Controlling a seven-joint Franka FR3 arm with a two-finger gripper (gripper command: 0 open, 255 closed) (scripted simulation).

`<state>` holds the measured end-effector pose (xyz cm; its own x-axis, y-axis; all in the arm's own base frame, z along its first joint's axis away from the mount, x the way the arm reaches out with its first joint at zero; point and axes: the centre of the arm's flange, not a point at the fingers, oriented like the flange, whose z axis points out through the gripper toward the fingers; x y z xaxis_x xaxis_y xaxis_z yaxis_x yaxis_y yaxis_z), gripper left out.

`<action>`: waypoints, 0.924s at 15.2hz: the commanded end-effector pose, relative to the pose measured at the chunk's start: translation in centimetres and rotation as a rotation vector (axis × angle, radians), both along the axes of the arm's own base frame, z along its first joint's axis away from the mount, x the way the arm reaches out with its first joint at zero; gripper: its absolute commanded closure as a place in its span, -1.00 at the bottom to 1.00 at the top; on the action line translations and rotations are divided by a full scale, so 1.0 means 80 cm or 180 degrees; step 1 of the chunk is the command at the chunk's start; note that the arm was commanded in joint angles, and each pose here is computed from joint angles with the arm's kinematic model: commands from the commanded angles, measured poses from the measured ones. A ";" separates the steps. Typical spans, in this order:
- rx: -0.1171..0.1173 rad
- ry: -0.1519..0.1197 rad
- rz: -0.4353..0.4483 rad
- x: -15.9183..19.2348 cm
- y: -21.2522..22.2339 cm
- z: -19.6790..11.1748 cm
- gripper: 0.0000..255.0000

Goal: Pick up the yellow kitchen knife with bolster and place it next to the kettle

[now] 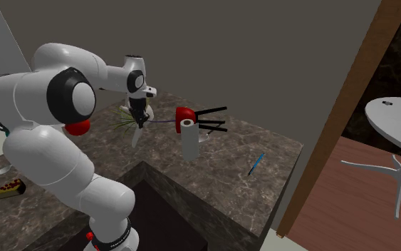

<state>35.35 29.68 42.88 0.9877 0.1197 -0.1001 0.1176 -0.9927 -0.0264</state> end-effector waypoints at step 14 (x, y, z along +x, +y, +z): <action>0.0001 -0.0002 0.0000 -0.001 -0.001 -0.099 1.00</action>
